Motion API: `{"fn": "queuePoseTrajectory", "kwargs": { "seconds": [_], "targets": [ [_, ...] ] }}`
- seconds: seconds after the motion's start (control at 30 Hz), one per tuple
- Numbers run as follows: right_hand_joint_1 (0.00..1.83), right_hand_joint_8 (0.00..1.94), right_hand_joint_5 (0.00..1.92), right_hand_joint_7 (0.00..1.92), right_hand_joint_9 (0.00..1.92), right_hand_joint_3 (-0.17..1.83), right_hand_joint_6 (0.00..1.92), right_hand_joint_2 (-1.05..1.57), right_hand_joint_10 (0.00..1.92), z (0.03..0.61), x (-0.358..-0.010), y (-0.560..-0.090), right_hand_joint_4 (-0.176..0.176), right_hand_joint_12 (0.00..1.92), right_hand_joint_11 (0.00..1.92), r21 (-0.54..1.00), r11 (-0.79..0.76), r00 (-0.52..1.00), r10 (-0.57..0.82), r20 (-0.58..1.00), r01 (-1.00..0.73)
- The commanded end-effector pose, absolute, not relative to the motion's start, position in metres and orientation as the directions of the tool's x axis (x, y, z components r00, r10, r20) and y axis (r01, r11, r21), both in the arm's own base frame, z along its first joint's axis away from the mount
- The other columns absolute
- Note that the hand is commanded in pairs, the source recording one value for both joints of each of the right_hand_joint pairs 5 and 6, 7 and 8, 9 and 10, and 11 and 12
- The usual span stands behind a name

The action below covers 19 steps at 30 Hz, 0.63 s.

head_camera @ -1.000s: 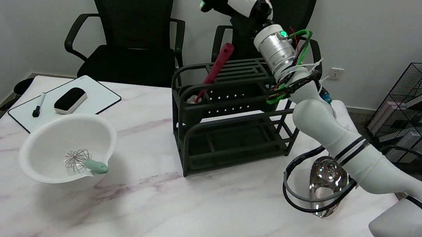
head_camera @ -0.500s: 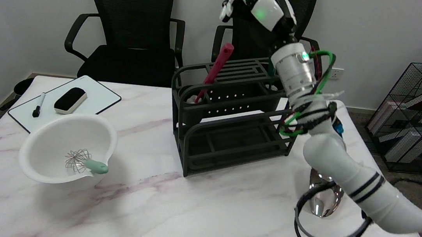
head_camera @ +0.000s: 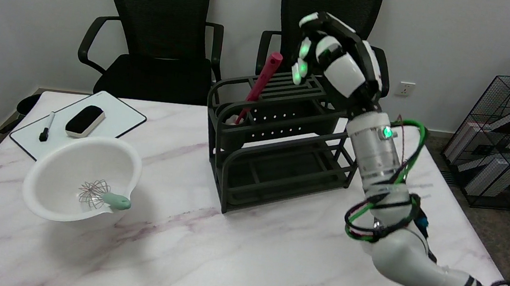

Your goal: Place the pink sponge bottle brush into the kitchen storage rack.

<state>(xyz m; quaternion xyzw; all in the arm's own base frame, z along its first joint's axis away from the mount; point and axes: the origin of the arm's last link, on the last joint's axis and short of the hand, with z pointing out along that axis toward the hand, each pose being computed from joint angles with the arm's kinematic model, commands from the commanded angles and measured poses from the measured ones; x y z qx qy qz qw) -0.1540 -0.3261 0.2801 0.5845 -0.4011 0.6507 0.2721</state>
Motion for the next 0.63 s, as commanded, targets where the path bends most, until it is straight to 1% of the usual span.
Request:
{"fn": "queuePoseTrajectory", "kwargs": {
  "seconds": [0.03, 0.1, 0.27, 0.5, 0.63],
  "targets": [
    [0.95, 1.33, 0.95, 1.33, 1.45, 1.31, 0.95, 1.03, 1.45, 0.288, -0.205, -0.235, 0.000, 1.45, 1.45, -0.074, -0.591, -0.102, 0.015, 0.995, -0.803],
    [0.95, 1.33, 0.95, 1.33, 1.45, 1.33, 0.95, 1.03, 1.45, 0.292, -0.215, -0.229, 0.000, 1.45, 1.45, -0.067, -0.588, -0.113, 0.041, 0.993, -0.806],
    [0.94, 1.33, 0.97, 1.33, 1.44, 1.37, 0.97, 1.00, 1.44, 0.299, -0.223, -0.225, 0.000, 1.45, 1.45, -0.066, -0.601, -0.129, 0.062, 0.990, -0.796],
    [0.94, 1.33, 0.96, 1.33, 1.45, 1.32, 0.96, 1.04, 1.45, 0.321, -0.239, -0.220, 0.000, 1.45, 1.45, -0.178, -0.617, -0.231, 0.006, 0.973, -0.766],
    [0.94, 1.34, 0.95, 1.34, 1.46, 1.30, 0.95, 1.06, 1.46, 0.331, -0.240, -0.220, 0.000, 1.45, 1.45, -0.197, -0.616, -0.234, -0.021, 0.972, -0.763]
  ]
}}
